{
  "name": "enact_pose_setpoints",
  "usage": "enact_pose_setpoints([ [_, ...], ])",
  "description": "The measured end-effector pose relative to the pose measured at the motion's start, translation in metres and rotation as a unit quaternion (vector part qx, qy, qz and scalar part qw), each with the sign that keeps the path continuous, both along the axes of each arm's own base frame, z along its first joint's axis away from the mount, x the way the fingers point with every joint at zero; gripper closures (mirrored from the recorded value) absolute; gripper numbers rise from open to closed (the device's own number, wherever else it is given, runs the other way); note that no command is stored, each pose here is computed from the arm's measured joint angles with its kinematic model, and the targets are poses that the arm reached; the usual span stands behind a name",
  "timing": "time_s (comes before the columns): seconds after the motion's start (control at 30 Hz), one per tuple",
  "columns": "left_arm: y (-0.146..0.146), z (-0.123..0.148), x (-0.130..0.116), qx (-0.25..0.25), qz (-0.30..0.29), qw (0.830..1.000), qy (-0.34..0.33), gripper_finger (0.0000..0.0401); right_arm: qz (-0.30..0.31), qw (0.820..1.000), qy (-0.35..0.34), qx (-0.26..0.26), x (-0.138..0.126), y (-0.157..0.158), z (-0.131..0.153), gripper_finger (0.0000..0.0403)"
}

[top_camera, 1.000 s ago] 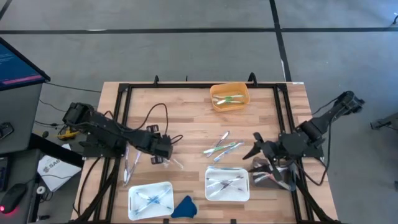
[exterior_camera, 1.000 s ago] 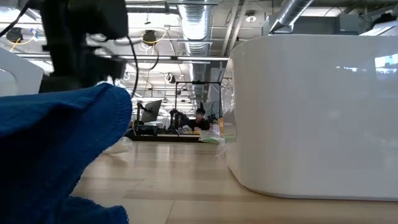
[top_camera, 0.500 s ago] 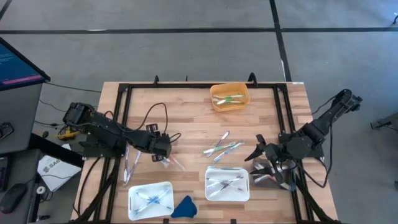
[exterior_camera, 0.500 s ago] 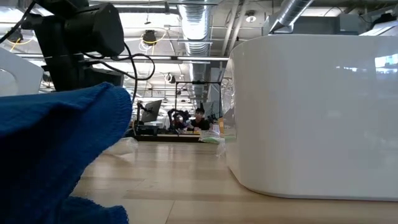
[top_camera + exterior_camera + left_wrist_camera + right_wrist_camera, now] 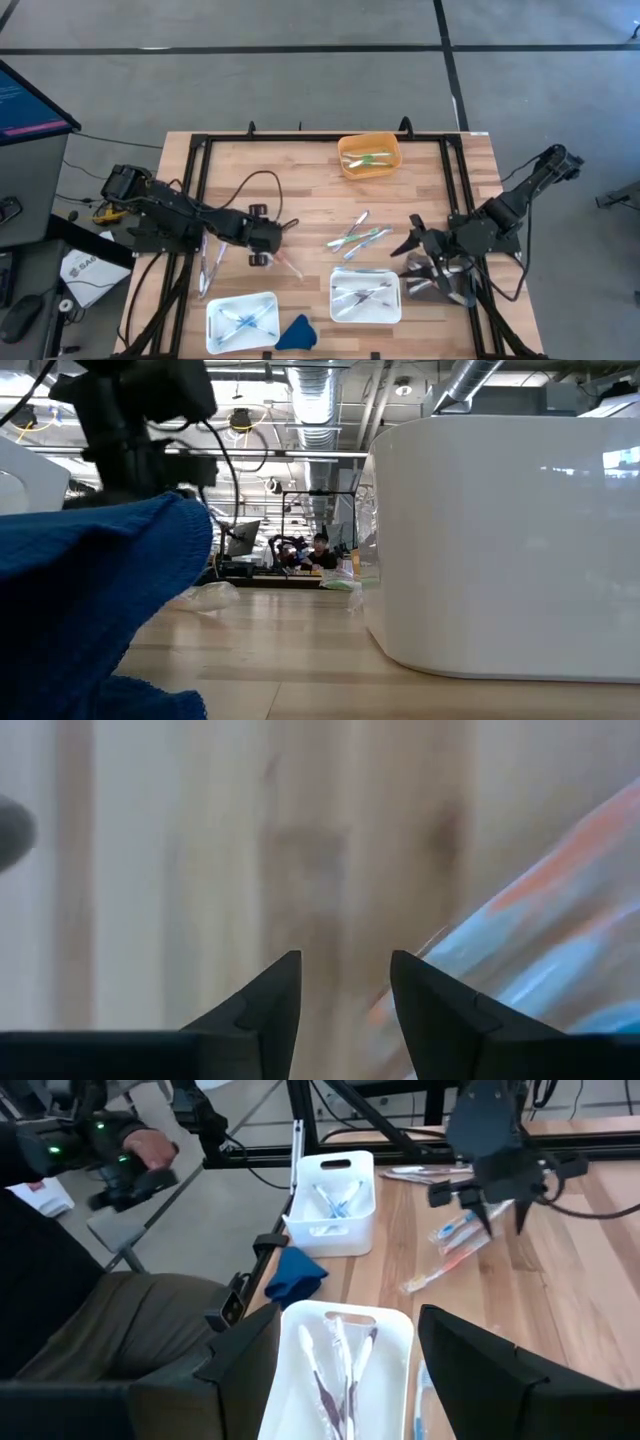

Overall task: Pick & Place Toothbrushes
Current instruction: Put the orange toothbrush into the black bin

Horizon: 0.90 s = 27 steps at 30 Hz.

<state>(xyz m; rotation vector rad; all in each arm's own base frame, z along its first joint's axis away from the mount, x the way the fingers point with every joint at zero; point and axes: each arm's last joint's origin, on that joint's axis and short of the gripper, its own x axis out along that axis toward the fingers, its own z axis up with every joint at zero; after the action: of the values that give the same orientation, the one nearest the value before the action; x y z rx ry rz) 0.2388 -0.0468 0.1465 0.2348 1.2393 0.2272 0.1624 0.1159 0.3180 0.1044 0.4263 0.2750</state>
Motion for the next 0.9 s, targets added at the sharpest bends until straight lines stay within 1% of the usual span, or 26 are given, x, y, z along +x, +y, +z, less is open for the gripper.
enact_pose_setpoints([
  [0.1, -0.006, 0.004, 0.009, -0.027, -0.038, 0.998, -0.029, 0.0252, -0.004, 1.000, 0.000, 0.000, 0.001, -0.001, 0.000, 0.0170],
  [0.2, -0.013, 0.006, 0.012, -0.035, -0.096, 0.994, -0.042, 0.0252, -0.003, 1.000, 0.000, -0.002, 0.001, -0.001, 0.000, 0.0170],
  [0.27, -0.017, 0.007, 0.013, -0.038, -0.121, 0.991, -0.043, 0.0252, -0.002, 1.000, 0.002, -0.002, 0.001, -0.001, 0.000, 0.0170],
  [0.63, -0.023, 0.007, 0.015, -0.050, -0.132, 0.988, -0.057, 0.0252, -0.002, 1.000, 0.002, -0.004, 0.000, -0.001, -0.001, 0.0170],
  [0.77, -0.024, 0.003, 0.015, -0.060, -0.136, 0.988, -0.048, 0.0252, -0.002, 1.000, 0.002, -0.005, 0.001, -0.001, -0.001, 0.0170],
  [0.9, -0.024, -0.004, 0.017, -0.059, -0.136, 0.988, -0.035, 0.0252, -0.002, 1.000, 0.002, -0.005, 0.001, -0.001, -0.001, 0.0170],
])
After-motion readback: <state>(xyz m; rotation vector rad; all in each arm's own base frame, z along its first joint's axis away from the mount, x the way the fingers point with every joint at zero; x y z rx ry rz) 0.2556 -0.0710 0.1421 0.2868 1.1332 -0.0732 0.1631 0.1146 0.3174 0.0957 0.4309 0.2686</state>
